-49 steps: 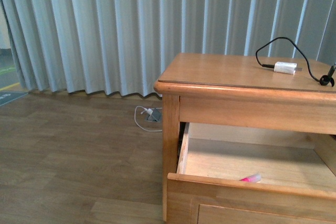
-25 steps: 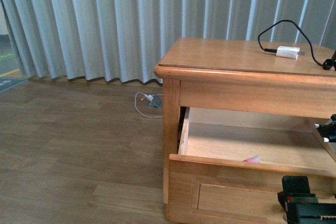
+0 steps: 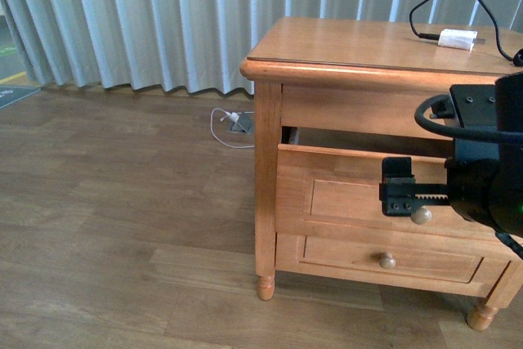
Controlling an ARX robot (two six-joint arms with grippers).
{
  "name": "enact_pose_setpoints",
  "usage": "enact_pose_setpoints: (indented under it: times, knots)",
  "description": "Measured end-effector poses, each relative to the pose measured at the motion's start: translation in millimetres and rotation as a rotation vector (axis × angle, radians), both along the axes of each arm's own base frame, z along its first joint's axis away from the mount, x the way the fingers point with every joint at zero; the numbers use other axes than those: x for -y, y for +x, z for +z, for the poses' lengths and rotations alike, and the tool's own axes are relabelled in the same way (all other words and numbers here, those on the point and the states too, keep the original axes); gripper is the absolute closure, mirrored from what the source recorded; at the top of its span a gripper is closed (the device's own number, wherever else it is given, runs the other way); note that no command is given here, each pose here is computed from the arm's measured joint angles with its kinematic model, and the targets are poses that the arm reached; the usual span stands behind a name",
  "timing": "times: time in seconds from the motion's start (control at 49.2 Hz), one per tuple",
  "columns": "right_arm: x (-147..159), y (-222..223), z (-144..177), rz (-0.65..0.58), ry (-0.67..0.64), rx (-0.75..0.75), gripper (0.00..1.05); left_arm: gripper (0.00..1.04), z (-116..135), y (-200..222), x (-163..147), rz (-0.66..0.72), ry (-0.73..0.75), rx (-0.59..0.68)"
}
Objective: Place pink marker in drawer with both arms
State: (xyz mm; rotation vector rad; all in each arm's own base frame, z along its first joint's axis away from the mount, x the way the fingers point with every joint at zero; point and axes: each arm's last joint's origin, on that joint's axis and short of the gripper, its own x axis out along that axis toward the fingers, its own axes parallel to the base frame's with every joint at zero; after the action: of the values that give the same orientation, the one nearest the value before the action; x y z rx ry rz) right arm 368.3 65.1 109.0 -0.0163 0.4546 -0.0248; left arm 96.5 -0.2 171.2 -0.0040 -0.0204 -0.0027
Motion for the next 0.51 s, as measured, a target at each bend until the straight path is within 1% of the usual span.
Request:
enact_pose_setpoints:
  times: [0.224, 0.508]
  knots:
    - [-4.9, 38.4, -2.2, -0.023, -0.008, 0.049, 0.08, 0.06, 0.0, 0.0, 0.0, 0.000, 0.000, 0.000]
    - [-2.4, 52.5, -11.7, -0.061, -0.018, 0.063, 0.08, 0.06, 0.0, 0.0, 0.0, 0.000, 0.000, 0.000]
